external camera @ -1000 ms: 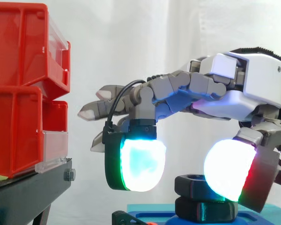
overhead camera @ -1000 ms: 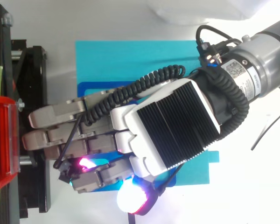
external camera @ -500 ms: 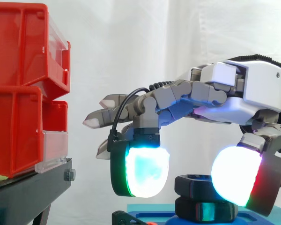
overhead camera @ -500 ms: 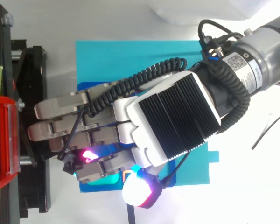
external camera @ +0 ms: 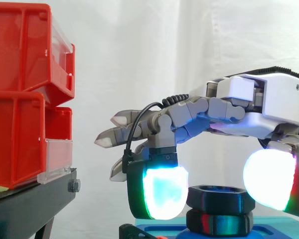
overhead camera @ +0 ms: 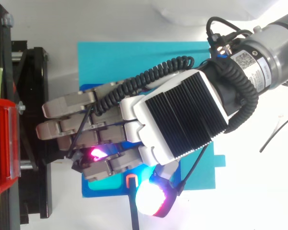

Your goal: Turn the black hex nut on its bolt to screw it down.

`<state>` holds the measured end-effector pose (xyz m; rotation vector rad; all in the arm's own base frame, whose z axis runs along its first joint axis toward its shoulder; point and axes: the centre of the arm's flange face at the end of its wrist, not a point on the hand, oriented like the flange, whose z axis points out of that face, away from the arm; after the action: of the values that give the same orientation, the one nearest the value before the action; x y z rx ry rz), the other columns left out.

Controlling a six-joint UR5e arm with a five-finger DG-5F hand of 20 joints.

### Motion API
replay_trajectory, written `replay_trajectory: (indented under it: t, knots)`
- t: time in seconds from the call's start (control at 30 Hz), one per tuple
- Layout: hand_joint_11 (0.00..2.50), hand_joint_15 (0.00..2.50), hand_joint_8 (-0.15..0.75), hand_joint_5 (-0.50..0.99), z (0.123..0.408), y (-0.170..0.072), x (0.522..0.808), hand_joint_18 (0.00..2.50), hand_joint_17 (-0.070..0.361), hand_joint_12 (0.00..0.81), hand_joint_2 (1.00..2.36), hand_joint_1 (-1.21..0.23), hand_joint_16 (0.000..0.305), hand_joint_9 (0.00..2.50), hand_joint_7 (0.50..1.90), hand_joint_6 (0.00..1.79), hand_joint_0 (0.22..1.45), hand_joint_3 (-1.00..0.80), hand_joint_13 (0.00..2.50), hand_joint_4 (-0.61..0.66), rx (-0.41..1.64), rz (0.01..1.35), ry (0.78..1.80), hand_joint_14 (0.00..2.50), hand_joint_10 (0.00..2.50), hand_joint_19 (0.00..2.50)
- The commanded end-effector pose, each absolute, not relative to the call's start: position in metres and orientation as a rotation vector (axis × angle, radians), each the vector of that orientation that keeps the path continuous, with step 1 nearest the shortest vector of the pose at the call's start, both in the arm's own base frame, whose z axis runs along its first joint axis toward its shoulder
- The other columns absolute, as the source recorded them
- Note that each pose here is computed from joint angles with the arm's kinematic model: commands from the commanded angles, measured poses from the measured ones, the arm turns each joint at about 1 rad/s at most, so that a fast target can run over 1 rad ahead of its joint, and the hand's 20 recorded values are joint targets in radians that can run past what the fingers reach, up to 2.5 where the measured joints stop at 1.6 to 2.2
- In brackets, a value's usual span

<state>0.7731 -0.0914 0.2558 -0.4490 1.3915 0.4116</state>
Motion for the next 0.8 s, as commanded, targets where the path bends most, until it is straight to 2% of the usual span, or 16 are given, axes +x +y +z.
replay_trajectory:
  t: [0.0, 0.13, 0.4, 0.53, 0.77]
  knots:
    - [0.18, 0.0, 0.257, -0.15, 0.2556, -0.0922, 0.7728, 0.09, 0.143, 0.336, 1.0, -0.33, 0.064, 0.59, 1.24, 0.5, 0.41, -0.5, 0.28, 0.24, -0.452, 0.407, 1.393, 0.0, 0.01, 0.0]
    - [0.18, 0.0, 0.232, -0.15, 0.2556, -0.0945, 0.7725, 0.06, 0.129, 0.306, 1.0, -0.43, 0.057, 0.59, 1.25, 0.5, 0.47, -0.5, 0.27, 0.2, -0.449, 0.405, 1.393, 0.0, 0.01, 0.0]
    - [0.18, 0.0, 0.229, -0.15, 0.2553, -0.0945, 0.7722, 0.07, 0.128, 0.304, 1.0, -0.5, 0.057, 0.59, 1.25, 0.5, 0.47, -0.5, 0.27, 0.19, -0.449, 0.406, 1.396, 0.0, 0.01, 0.0]
    - [0.18, 0.0, 0.253, -0.15, 0.2545, -0.0957, 0.7718, 0.1, 0.142, 0.333, 1.0, -0.42, 0.063, 0.6, 1.25, 0.5, 0.41, -0.5, 0.29, 0.23, -0.448, 0.405, 1.398, 0.0, 0.01, 0.0]
    - [0.18, 0.0, 0.268, -0.15, 0.2526, -0.0967, 0.7702, 0.12, 0.149, 0.346, 1.0, -0.35, 0.066, 0.61, 1.24, 0.5, 0.38, -0.5, 0.3, 0.26, -0.445, 0.409, 1.411, 0.0, 0.01, 0.0]
